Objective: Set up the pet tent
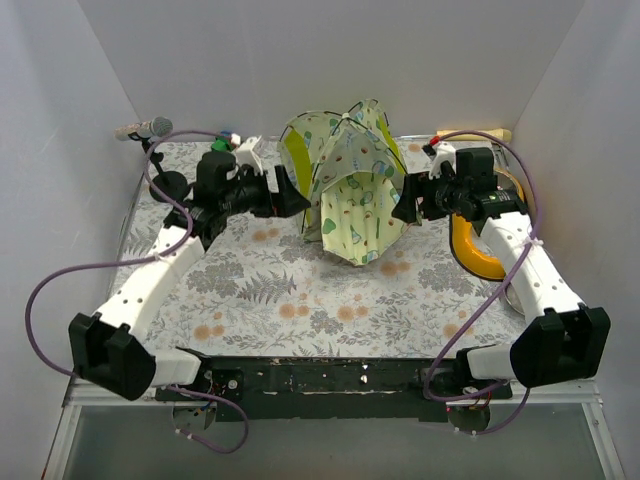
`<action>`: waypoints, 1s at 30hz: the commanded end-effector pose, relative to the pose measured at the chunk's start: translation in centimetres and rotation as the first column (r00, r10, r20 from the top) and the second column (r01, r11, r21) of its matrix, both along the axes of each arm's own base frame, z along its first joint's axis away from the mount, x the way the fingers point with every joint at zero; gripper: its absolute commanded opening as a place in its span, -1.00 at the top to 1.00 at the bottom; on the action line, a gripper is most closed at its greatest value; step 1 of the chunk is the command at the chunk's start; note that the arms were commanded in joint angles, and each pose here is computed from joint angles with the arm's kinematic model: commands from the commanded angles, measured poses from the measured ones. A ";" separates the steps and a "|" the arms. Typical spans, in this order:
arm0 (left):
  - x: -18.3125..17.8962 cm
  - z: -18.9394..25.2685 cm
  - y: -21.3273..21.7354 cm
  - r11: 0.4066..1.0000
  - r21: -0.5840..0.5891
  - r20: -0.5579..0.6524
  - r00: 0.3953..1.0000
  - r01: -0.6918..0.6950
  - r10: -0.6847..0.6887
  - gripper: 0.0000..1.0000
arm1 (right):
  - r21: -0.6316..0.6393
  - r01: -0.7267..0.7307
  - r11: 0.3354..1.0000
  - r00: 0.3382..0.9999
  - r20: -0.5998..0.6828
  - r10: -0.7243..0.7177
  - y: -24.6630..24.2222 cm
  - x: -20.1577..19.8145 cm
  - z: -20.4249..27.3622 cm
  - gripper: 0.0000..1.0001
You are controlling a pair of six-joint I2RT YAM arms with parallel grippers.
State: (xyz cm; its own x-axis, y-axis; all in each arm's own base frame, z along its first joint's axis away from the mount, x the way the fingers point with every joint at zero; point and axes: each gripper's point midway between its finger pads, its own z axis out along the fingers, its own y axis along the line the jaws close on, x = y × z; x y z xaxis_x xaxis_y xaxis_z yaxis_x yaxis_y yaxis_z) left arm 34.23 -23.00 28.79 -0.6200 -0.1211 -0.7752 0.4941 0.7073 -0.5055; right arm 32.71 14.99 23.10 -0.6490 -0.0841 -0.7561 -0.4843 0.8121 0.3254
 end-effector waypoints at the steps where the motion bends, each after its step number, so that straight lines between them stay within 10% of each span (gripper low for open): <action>1: -4.6 -4.5 -2.4 0.977 -0.212 -0.241 0.968 0.013 -0.065 -0.68 | -0.100 0.038 0.994 0.999 0.009 -0.037 -0.7 1.5 -1.4 -0.72; 7: -7.2 -9.3 -6.7 0.986 -0.163 -0.258 0.962 0.046 -0.088 -0.37 | -0.137 -0.005 0.991 0.999 -0.035 0.000 0.4 0.9 -3.9 -0.37; 18: -3.6 -15.5 -8.4 0.995 0.004 -0.280 0.955 -0.097 0.094 0.17 | -0.237 0.000 0.972 0.998 -0.056 -0.014 -0.5 2.4 -7.8 0.95; 26: -0.9 -12.5 -8.9 0.992 -0.034 -0.130 0.984 -0.125 0.120 1.00 | -0.202 0.024 0.979 0.998 0.059 -0.013 0.4 3.9 -5.8 0.97; 30: 1.8 -10.2 -8.7 0.986 -0.016 -0.001 0.986 -0.165 0.165 1.00 | -0.194 0.055 0.979 0.982 0.190 -0.017 1.8 6.1 -3.3 0.97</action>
State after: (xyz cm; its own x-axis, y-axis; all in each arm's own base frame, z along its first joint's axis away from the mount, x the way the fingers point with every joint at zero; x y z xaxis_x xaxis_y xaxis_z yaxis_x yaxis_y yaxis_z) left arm 31.76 -31.34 12.69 -0.7689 -0.1824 -0.6128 0.2854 0.7598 -0.5842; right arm 35.95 15.13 15.63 -0.6647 -0.2367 -0.7086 -0.4633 0.8747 0.1424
